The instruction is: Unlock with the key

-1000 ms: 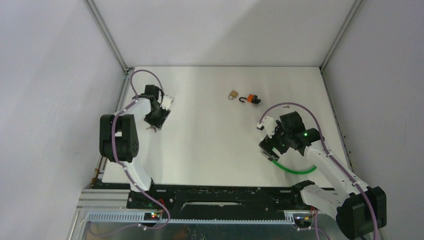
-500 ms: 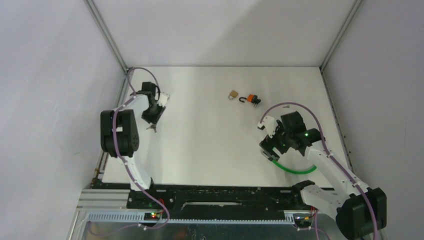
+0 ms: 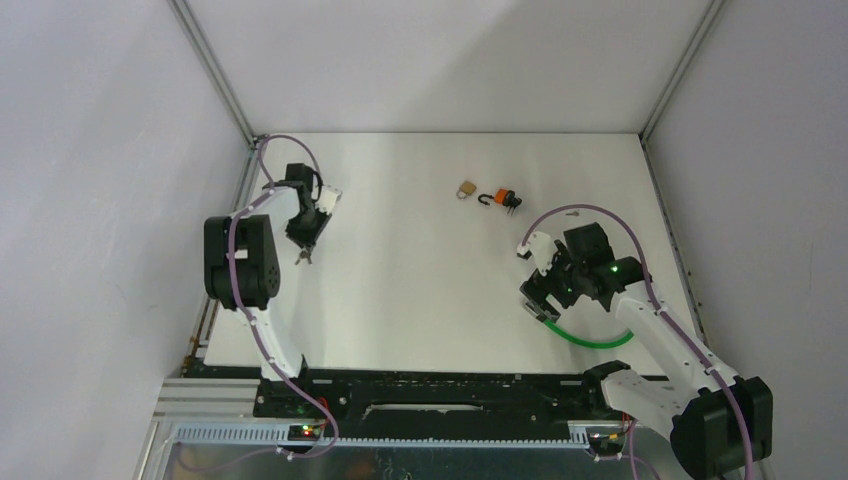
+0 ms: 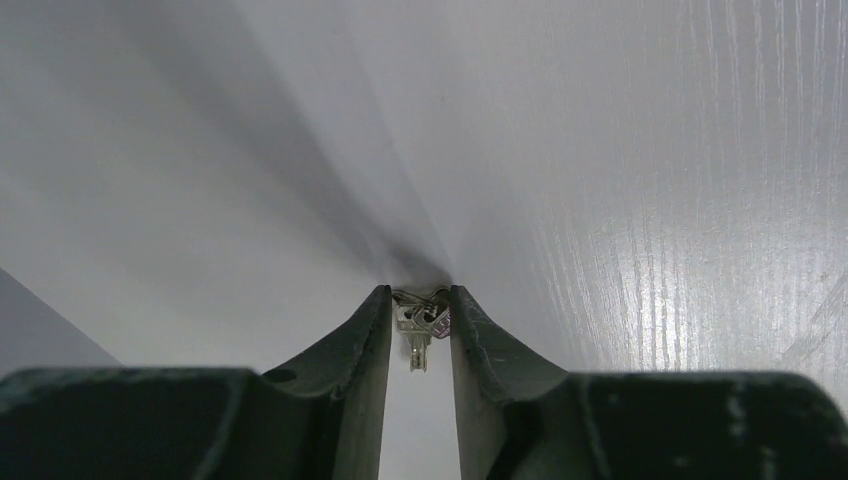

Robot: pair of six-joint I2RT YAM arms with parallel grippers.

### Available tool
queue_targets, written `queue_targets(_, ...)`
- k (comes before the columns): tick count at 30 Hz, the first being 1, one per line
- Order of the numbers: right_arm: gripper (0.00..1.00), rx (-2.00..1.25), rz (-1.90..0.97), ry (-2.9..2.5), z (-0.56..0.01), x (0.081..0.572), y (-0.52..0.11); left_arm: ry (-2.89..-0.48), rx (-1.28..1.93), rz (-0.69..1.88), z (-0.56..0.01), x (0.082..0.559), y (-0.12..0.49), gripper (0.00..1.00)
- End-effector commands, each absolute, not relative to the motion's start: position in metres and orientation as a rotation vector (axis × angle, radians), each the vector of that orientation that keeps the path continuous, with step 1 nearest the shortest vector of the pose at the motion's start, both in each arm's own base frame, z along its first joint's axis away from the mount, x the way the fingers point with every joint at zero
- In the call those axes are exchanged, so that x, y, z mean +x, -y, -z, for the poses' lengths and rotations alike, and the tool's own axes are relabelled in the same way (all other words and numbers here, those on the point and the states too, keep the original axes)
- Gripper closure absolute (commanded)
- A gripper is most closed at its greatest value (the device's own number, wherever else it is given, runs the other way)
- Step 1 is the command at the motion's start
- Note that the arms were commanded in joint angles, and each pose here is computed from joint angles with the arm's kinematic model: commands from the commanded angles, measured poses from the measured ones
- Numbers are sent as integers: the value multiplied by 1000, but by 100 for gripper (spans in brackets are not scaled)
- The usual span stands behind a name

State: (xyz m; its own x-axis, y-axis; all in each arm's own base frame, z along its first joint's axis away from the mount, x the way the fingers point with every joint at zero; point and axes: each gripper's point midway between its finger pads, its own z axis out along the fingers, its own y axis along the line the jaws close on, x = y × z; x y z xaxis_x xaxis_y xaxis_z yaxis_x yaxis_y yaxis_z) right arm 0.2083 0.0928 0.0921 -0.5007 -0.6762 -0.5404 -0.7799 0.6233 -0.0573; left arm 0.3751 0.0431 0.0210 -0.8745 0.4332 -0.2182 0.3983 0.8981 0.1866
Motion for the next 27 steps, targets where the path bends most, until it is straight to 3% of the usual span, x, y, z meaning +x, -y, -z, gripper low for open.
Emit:
queue_targets(1,9,-1150,-274,-2296,-97,208,-94,-2784,636,-173,-29,387,-43,71)
queue_targets(20,9,-1145,-279,-2295,-98,208,-94,-2767,638,19,-34,379,-21,100)
queue_targets(27,9,-1145,-280,-2297,-97,208,-94,-2720,636,157,-45,371,-1,100)
